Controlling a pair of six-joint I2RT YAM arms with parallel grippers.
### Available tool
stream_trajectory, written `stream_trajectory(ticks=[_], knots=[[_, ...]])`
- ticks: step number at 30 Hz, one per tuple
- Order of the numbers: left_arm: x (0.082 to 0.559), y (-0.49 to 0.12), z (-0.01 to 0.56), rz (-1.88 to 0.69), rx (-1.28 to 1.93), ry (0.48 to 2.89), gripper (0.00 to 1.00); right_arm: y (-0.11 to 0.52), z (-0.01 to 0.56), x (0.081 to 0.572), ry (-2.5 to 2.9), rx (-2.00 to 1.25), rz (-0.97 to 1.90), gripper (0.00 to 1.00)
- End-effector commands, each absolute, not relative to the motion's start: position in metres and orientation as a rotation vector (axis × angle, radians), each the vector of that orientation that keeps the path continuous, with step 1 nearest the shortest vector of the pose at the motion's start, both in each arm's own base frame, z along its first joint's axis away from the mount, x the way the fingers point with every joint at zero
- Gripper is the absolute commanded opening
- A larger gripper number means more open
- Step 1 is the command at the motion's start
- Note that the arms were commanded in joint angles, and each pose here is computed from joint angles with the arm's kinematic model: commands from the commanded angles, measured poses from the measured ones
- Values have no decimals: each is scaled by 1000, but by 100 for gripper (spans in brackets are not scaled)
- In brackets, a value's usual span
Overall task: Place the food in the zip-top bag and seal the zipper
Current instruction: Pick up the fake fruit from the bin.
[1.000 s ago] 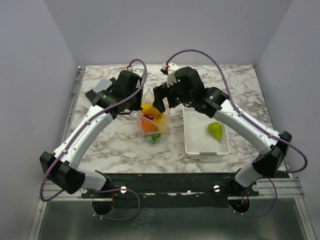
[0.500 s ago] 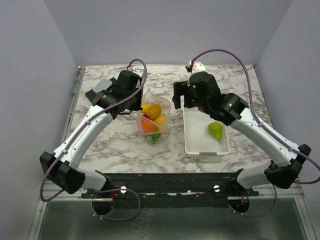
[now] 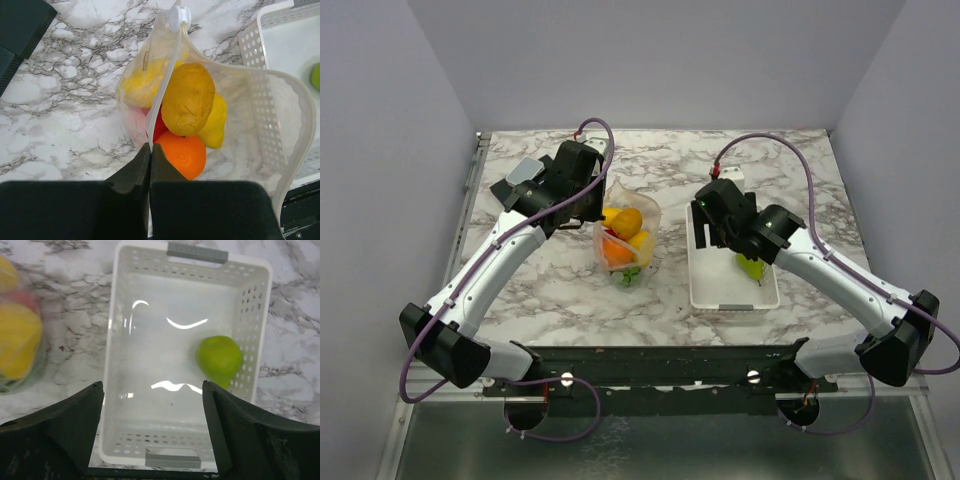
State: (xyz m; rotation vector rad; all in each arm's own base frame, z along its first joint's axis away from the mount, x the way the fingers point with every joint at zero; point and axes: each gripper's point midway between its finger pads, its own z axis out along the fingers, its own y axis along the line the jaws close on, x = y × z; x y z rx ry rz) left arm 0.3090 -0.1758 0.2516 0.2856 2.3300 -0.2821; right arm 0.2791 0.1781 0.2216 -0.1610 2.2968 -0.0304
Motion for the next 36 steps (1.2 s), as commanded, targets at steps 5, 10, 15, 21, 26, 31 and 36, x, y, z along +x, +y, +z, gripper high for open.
stream_trajectory(ticks=[5,10,15,21,26,31,36], knots=[[308,-180,261,-327,279,2295,0,133,171,273,2418,-68,-195,92],[308,-180,260,-327,279,2298,0,119,146,278,2472,-55,-253,97],[307,-179,260,-325,278,2296,0,106,125,285,2505,-39,-337,100],[307,-178,259,-315,281,2299,0,93,108,297,2518,-18,-423,100],[308,-178,259,-311,284,2298,0,87,101,304,2519,-16,-488,100],[308,-177,260,-307,282,2296,0,83,93,309,2527,-9,-530,100],[309,-176,259,-298,284,2298,0,73,88,312,2513,9,-615,100]])
